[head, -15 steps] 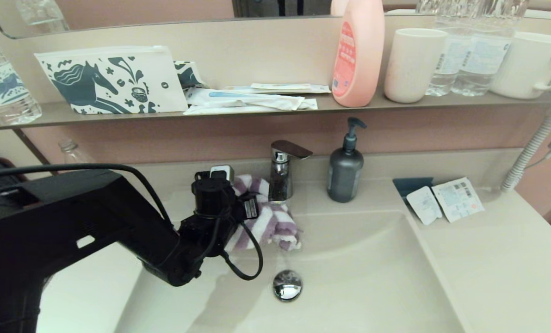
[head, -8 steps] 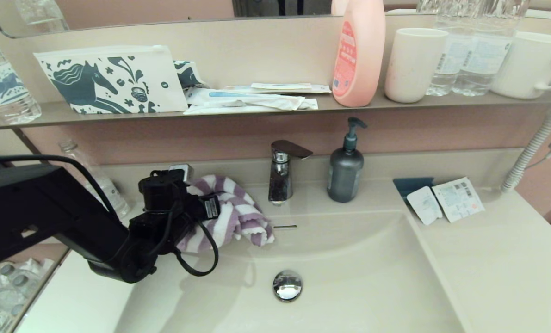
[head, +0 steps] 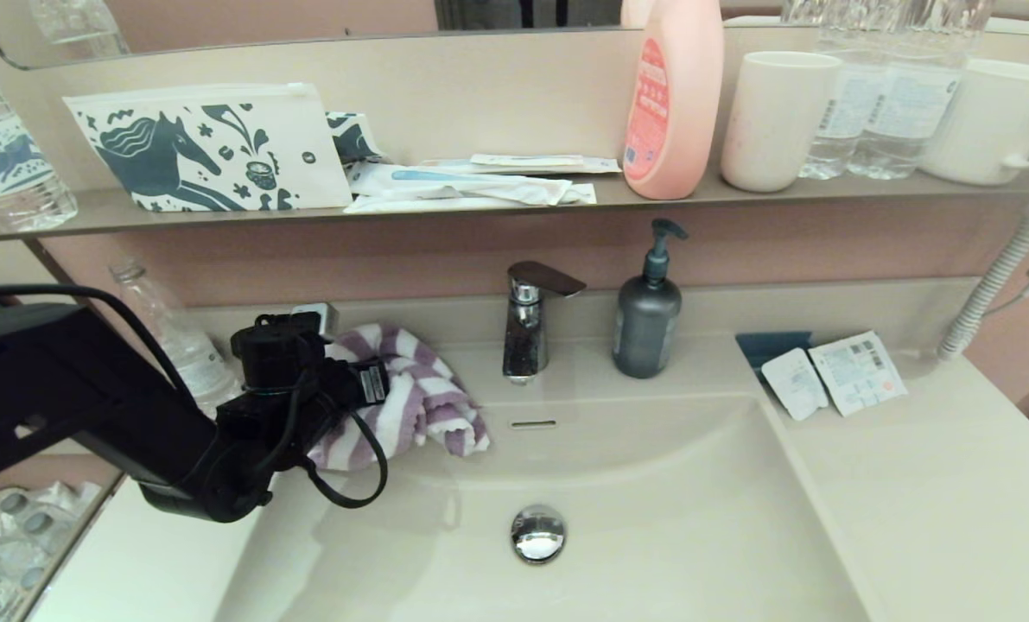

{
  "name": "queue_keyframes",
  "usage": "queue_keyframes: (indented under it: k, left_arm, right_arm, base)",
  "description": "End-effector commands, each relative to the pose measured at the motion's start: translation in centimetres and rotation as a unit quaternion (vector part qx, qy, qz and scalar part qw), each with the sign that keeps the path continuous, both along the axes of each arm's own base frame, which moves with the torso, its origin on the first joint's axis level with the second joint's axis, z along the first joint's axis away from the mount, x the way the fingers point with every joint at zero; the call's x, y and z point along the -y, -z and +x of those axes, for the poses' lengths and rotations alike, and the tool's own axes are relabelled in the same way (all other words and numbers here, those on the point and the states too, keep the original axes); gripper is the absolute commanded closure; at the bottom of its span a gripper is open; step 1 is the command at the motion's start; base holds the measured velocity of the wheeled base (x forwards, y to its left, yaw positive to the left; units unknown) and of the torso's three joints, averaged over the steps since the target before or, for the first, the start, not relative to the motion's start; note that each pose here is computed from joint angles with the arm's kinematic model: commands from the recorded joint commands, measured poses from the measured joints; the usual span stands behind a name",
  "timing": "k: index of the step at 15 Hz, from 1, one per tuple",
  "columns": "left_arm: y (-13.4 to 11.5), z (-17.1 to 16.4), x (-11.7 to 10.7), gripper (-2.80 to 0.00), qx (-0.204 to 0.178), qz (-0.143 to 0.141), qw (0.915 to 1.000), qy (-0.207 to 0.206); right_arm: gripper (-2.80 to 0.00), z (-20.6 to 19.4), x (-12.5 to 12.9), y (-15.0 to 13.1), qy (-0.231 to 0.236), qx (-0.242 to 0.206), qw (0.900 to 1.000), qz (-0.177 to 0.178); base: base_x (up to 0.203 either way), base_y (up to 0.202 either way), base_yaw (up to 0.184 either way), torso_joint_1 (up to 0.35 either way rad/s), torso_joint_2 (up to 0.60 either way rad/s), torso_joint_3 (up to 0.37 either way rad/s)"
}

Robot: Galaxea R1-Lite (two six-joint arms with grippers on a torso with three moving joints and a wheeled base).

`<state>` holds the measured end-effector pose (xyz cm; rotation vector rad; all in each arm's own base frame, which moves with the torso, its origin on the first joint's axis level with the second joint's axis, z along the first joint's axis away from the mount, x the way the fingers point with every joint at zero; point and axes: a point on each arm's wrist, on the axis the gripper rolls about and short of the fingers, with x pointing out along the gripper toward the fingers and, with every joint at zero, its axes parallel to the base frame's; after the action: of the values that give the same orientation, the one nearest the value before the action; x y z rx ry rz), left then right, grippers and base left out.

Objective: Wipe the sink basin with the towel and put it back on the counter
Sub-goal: Wipe the sink

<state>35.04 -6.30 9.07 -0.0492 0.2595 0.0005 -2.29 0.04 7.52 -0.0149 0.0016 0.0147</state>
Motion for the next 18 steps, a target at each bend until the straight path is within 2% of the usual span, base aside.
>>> queue_keyframes:
  k: [1,4,7,10,15,18]
  left_arm:
    - [-0.5,0.1,2.3,0.00,0.015,-0.002,0.9996,0.023]
    - [-0.4,0.3,6.0,0.00,0.017,0.003,0.9993,0.034]
    - [1.0,0.8,9.7,0.00,0.016,0.005,0.9992,0.035]
    - [1.5,1.2,12.6,0.00,0.025,0.002,0.9983,0.053]
    - [0.9,1.6,14.9,0.00,0.018,-0.002,0.9977,0.066]
    - [1.0,1.5,14.9,0.00,0.015,-0.002,0.9978,0.065]
  right_arm:
    - [0.00,0.0,0.0,0.0,0.000,0.000,1.000,0.000]
    - [0.00,0.0,0.0,0.0,0.000,-0.001,1.000,0.000]
    - [0.00,0.0,0.0,0.0,0.000,0.000,1.000,0.000]
    - [0.00,0.0,0.0,0.0,0.000,-0.001,1.000,0.000]
    - [0.00,0.0,0.0,0.0,0.000,-0.001,1.000,0.000]
    - [0.00,0.0,0.0,0.0,0.000,-0.001,1.000,0.000]
  base:
    - [0.000,0.000,0.000,0.000,0.00,0.000]
    - [0.000,0.000,0.000,0.000,0.00,0.000]
    - [0.000,0.000,0.000,0.000,0.00,0.000]
    - [0.000,0.000,0.000,0.000,0.00,0.000]
    - [0.000,0.000,0.000,0.000,0.00,0.000]
    - [0.000,0.000,0.000,0.000,0.00,0.000]
